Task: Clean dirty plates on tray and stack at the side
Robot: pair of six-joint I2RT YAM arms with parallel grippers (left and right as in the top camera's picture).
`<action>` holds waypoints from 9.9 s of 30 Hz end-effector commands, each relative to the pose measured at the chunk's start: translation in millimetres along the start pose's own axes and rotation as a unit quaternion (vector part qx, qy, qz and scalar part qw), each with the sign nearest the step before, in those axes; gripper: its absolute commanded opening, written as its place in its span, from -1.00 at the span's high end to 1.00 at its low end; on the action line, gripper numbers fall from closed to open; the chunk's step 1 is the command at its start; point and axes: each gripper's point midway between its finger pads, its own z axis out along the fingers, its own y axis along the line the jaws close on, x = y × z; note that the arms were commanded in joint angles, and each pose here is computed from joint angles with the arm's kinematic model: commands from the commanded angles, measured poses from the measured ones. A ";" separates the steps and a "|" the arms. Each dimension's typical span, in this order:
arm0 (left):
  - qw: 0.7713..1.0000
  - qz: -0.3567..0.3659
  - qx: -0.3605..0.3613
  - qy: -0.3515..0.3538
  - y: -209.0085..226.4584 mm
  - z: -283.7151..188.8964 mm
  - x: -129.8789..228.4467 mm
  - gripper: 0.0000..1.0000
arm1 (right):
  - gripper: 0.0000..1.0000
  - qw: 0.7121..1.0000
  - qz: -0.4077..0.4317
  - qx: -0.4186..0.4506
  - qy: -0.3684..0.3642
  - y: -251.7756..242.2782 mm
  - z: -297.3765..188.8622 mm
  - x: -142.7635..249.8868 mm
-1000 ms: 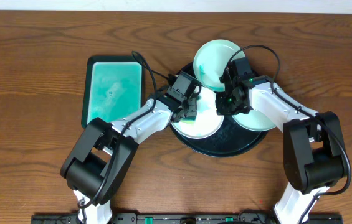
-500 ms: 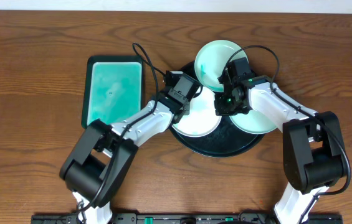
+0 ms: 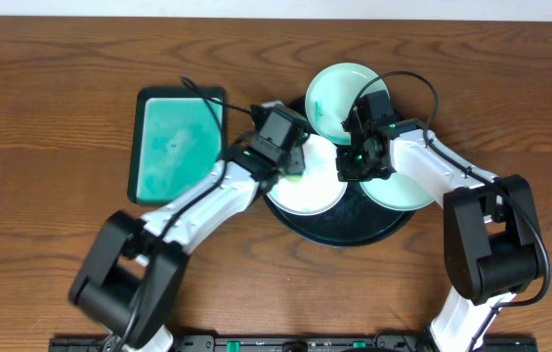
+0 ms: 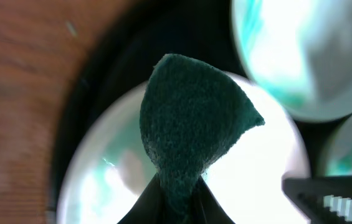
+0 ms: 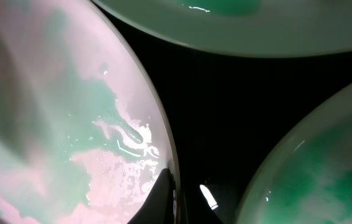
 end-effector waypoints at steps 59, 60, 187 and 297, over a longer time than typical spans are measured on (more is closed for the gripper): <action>0.944 -0.093 -0.293 -0.121 212.1 -182.2 -72.0 0.86 | 0.97 0.710 -0.355 0.559 -0.240 75.1 -255.9 -48.4; 0.944 -0.093 -0.293 -0.121 212.3 -182.3 -71.6 0.86 | 0.98 0.703 -0.357 0.565 -0.242 77.6 -258.7 -48.3; 0.960 -0.117 -0.230 -0.106 193.7 -167.2 -67.7 0.86 | -0.23 0.891 0.283 0.013 -0.354 -294.7 -223.3 -100.3; 0.999 -0.030 0.014 0.001 55.3 -106.3 -31.3 0.86 | 0.98 0.995 -0.089 0.053 -0.011 -29.9 6.4 -60.8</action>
